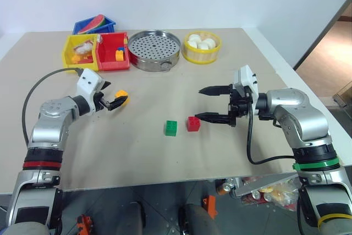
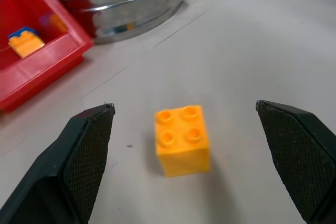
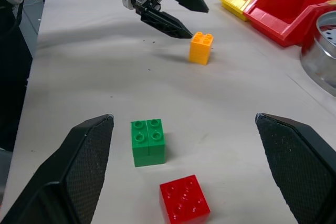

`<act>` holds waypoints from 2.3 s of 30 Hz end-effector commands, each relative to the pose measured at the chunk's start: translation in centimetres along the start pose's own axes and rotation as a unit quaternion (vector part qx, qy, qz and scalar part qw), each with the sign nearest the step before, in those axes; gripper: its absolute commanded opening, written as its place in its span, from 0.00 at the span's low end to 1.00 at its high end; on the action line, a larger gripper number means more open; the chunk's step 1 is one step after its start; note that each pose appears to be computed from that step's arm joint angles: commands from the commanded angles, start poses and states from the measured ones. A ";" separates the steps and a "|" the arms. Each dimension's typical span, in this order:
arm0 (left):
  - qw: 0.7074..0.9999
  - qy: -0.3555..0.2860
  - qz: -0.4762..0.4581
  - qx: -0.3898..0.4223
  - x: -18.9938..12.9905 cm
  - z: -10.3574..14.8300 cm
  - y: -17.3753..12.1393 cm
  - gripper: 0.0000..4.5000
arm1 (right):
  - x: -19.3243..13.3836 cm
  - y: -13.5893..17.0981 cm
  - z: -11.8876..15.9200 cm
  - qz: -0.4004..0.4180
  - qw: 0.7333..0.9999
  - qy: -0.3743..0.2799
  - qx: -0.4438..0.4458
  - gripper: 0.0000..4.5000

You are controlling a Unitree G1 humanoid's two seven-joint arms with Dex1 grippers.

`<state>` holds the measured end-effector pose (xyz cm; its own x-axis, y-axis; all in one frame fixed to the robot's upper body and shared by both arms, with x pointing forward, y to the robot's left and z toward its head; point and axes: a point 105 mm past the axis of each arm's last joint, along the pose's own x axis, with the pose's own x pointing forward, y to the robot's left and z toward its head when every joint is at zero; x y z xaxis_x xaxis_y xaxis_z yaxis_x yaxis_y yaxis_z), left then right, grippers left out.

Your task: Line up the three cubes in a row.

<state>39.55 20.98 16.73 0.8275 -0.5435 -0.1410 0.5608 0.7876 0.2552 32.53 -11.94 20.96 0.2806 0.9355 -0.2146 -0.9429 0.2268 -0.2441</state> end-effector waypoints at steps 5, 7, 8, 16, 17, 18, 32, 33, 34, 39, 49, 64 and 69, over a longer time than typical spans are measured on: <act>1.000 0.008 0.002 -0.012 1.7 -0.7 0.0 0.99 | -1.1 -0.2 0.9 -0.013 1.000 0.005 -0.028 1.00; 0.999 0.019 0.002 -0.027 2.0 -1.3 -0.1 0.99 | -1.2 -0.2 0.8 -0.013 0.999 0.006 -0.028 1.00; 0.999 0.023 0.004 -0.032 2.2 -1.5 -0.1 0.99 | -1.2 -0.2 0.8 -0.014 0.999 0.006 -0.028 1.00; 0.997 0.056 0.015 -0.055 3.3 -3.1 -0.3 0.75 | -1.4 -0.2 0.7 -0.016 0.999 0.010 -0.028 1.00; 0.997 0.056 0.018 -0.057 3.3 -3.1 -0.3 0.69 | -1.5 -0.2 0.7 -0.015 0.999 0.010 -0.028 1.00; 0.997 0.057 0.018 -0.054 3.4 -3.2 -0.3 0.61 | -1.5 -0.2 0.7 -0.016 0.999 0.010 -0.028 1.00; 0.985 0.016 -0.157 0.073 1.2 -1.1 -5.2 0.30 | -1.2 0.0 0.8 -0.008 1.000 0.006 -0.029 1.00; 0.977 0.008 -0.197 0.081 0.5 -0.9 -6.5 0.30 | -1.2 0.0 0.8 -0.006 1.000 0.007 -0.029 1.00; 0.970 -0.005 -0.232 0.078 -0.2 -0.5 -7.6 0.30 | -1.2 0.0 0.8 -0.004 1.000 0.008 -0.029 1.00; 0.939 0.001 -0.330 0.091 -2.0 -0.9 -10.1 0.30 | -1.2 0.1 0.7 -0.001 1.000 0.013 -0.028 1.00; 0.919 0.026 -0.383 0.091 -1.3 -2.0 -11.5 0.30 | -1.3 0.2 0.7 0.000 0.999 0.019 -0.030 1.00; 0.920 0.047 -0.374 0.104 -0.2 -3.9 -11.4 0.30 | -1.7 0.5 0.6 -0.005 0.999 0.024 -0.027 1.00; 0.923 0.046 -0.368 0.102 0.4 -3.4 -11.0 0.53 | -1.6 0.5 0.6 -0.004 0.999 0.023 -0.024 1.00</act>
<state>33.36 13.05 10.32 0.2109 -0.8861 -0.4128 0.9684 0.1317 0.2120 31.92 -13.16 20.40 0.2913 0.9158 -0.2765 -0.9434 0.2271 -0.2417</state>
